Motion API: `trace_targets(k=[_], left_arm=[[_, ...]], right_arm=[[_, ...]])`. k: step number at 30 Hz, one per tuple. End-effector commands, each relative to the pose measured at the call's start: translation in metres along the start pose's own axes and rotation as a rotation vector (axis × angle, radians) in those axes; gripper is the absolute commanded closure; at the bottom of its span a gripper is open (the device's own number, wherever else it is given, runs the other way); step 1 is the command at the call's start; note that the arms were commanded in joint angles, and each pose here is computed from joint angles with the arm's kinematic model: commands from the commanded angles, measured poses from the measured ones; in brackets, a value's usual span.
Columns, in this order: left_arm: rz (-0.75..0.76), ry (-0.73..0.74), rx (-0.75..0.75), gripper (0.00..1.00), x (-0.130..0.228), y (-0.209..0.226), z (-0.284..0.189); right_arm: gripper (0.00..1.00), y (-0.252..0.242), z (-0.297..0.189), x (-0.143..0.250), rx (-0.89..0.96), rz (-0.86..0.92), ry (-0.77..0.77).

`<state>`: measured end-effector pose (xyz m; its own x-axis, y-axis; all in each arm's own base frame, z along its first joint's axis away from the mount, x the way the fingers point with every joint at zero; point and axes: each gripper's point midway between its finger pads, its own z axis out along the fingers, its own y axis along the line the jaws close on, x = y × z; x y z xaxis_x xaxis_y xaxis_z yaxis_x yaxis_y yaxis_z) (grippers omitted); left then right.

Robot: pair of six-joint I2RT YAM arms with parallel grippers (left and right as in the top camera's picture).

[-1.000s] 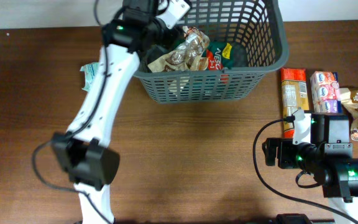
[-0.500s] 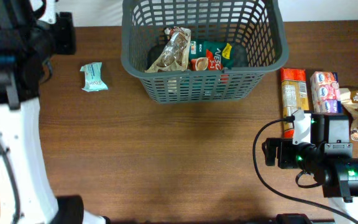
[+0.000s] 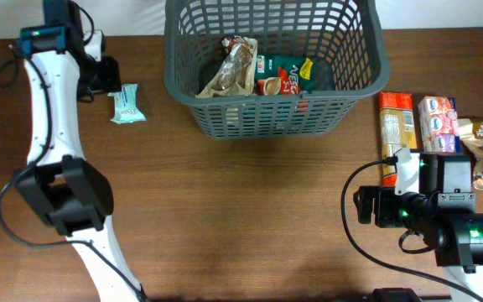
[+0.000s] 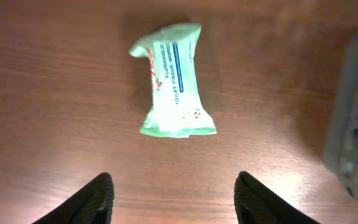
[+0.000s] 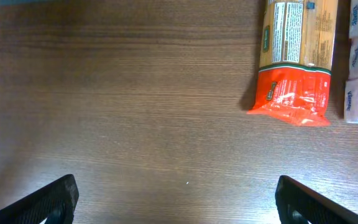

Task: Pack container
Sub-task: 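Grasp the mint-green flushable wipes pack with the left gripper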

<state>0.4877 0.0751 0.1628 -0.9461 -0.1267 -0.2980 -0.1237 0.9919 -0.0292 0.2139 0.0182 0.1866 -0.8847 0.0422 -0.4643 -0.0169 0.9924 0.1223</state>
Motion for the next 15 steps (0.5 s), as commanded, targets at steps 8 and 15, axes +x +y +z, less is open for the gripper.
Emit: trace_targets(k=[8, 15], left_arm=[[-0.084, 0.136, 0.021, 0.43, 0.012, 0.003, 0.099], [-0.087, 0.143, 0.021, 0.44, 0.011, 0.005, 0.141]], right_arm=[[0.01, 0.004, -0.007, -0.001, -0.014, 0.005, -0.011], [0.01, 0.016, -0.007, 0.004, -0.086, 0.008, 0.013]])
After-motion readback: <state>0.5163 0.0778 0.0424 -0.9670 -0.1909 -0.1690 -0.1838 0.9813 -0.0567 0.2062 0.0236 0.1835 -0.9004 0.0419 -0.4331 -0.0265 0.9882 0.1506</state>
